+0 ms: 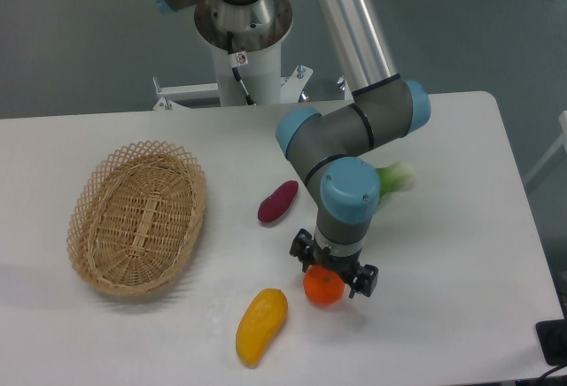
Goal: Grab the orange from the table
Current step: 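Close the gripper around the orange, then lift the held orange up and carry it back toward the green vegetable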
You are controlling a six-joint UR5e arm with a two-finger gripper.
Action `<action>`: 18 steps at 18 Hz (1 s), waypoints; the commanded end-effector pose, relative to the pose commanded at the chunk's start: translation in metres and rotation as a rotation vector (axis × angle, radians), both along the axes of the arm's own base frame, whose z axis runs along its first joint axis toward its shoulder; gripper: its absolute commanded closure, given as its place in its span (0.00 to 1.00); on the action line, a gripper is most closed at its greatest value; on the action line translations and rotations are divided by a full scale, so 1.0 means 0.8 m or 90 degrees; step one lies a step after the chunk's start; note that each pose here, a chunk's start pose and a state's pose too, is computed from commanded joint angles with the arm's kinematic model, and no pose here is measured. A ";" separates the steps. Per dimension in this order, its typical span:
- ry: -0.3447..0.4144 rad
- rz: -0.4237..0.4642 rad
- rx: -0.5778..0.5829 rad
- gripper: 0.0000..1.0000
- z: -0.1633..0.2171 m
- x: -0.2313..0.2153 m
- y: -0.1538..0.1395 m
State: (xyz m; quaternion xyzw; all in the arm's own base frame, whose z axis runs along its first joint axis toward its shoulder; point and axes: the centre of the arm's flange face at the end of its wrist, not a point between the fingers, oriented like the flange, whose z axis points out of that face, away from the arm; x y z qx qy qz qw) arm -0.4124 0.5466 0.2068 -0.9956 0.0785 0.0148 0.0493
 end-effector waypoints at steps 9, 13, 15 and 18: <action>0.040 -0.011 -0.075 0.00 -0.025 0.009 0.001; 0.040 0.012 -0.064 0.00 -0.021 0.007 0.005; 0.041 0.019 -0.059 0.00 -0.019 0.005 0.009; 0.041 0.021 -0.060 0.00 -0.021 0.005 0.009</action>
